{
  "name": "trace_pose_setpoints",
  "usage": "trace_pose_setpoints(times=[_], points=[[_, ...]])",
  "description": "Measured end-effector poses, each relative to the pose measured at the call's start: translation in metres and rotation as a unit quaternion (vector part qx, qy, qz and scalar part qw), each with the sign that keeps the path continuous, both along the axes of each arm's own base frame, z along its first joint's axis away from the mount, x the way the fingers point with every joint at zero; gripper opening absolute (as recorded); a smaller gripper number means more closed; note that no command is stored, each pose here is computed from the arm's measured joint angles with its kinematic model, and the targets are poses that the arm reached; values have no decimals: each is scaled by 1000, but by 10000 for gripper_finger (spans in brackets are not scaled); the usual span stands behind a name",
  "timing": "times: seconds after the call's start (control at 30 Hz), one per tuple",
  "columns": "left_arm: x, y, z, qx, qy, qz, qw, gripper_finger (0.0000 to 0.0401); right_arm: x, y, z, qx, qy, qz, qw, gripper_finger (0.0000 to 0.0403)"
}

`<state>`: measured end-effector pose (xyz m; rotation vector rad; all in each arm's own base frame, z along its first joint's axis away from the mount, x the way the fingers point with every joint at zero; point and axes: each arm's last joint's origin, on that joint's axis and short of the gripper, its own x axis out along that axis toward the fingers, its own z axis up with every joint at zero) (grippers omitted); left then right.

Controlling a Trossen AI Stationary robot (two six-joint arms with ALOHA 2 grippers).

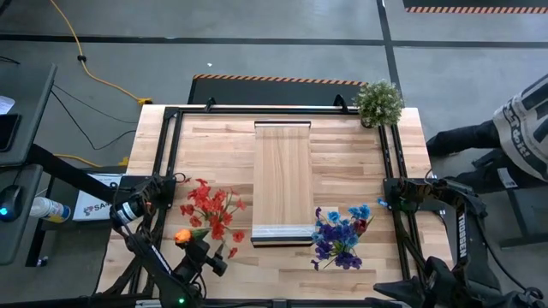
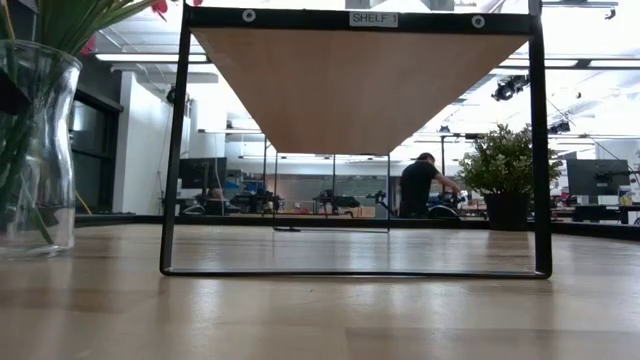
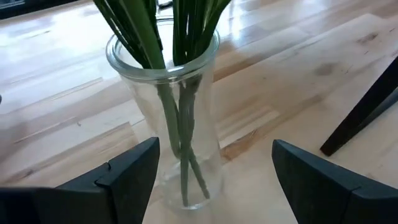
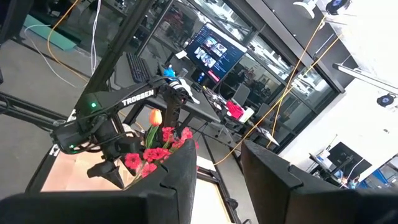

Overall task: Pick and place flowers into a vace then onto a shelf
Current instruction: Put the left transparent vase with flowers on the shelf

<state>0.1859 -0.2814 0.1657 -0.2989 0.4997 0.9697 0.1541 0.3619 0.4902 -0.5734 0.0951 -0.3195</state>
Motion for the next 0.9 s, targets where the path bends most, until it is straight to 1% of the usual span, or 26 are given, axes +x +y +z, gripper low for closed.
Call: trace_pose_setpoints(times=[0.2, 0.33, 0.6, 0.73, 0.9], points=[[-2, 3, 1, 4, -7, -4, 1000, 342, 4, -2, 0, 0, 0, -5, 1000, 118], [1, 6, 9, 20, -19, -30, 999, 343, 5, -2, -1, -3, 1, -7, 1000, 118], [8, 18, 3, 39, -18, -19, 999, 344, 7, -1, -5, -22, 8, -9, 1000, 118], [12, 25, 0, 47, -17, -10, 999, 342, 8, -1, -6, -13, 5, -9, 1000, 118], [18, 31, -1, 54, -17, -1, 998, 344, 8, 0, -7, -15, 5, -9, 1000, 118]])
